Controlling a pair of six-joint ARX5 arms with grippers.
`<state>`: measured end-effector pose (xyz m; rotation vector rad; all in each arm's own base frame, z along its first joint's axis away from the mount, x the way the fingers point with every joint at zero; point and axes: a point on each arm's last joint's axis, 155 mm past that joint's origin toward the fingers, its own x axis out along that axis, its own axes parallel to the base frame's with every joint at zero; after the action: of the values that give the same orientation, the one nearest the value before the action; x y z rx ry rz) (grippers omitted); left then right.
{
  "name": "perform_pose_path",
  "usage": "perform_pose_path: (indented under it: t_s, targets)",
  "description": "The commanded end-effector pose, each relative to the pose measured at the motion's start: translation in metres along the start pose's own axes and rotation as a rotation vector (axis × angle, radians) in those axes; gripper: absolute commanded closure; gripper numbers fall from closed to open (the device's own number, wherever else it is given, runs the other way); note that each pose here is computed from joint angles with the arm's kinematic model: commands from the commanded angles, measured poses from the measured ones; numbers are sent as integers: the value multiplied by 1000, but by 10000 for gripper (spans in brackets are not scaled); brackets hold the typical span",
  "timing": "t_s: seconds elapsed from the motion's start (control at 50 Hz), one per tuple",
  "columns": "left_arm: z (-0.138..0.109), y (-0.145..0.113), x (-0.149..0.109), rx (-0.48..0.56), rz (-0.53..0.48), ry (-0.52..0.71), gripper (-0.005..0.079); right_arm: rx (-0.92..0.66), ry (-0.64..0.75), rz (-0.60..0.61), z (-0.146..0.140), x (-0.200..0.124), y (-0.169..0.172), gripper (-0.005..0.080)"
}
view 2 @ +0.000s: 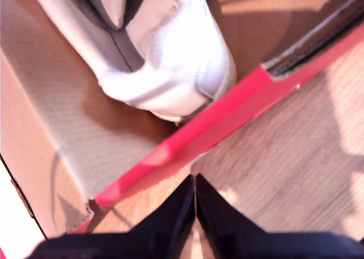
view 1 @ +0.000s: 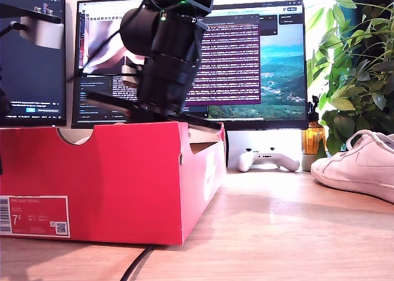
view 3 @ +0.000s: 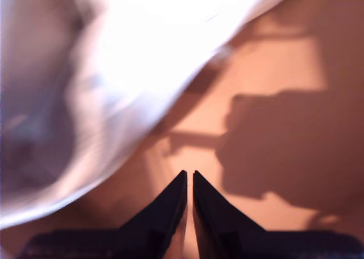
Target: Pack the white shoes by picking the first shoe and placing it inside the red shoebox, left side, then picking and rotating the second shoe and placing it in the shoebox
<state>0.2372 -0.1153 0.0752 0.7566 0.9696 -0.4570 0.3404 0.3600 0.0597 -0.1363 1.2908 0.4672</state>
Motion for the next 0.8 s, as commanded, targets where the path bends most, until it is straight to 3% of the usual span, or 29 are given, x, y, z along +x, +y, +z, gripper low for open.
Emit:
perform_pose_path:
  t_s: [0.0, 0.16, 0.34, 0.48, 0.62, 0.78]
  targets:
    - [-5, -3, 4, 6, -6, 21, 762, -35, -16, -12, 2, -8, 0, 763]
    - [-6, -3, 4, 7, -8, 22, 762, -19, -8, -28, 7, -31, -15, 763]
    - [-4, -11, 4, 5, -50, 10, 762, -3, -91, -10, 36, -85, -19, 763]
    - [-3, -12, 4, 5, -58, 8, 762, -7, -85, -25, 39, -118, -29, 763]
    - [-3, -12, 4, 5, -57, 8, 762, -16, -32, -116, 27, -132, -57, 763]
    - [-3, -12, 4, 5, -58, 8, 761, 46, -57, -197, 35, -141, -93, 763]
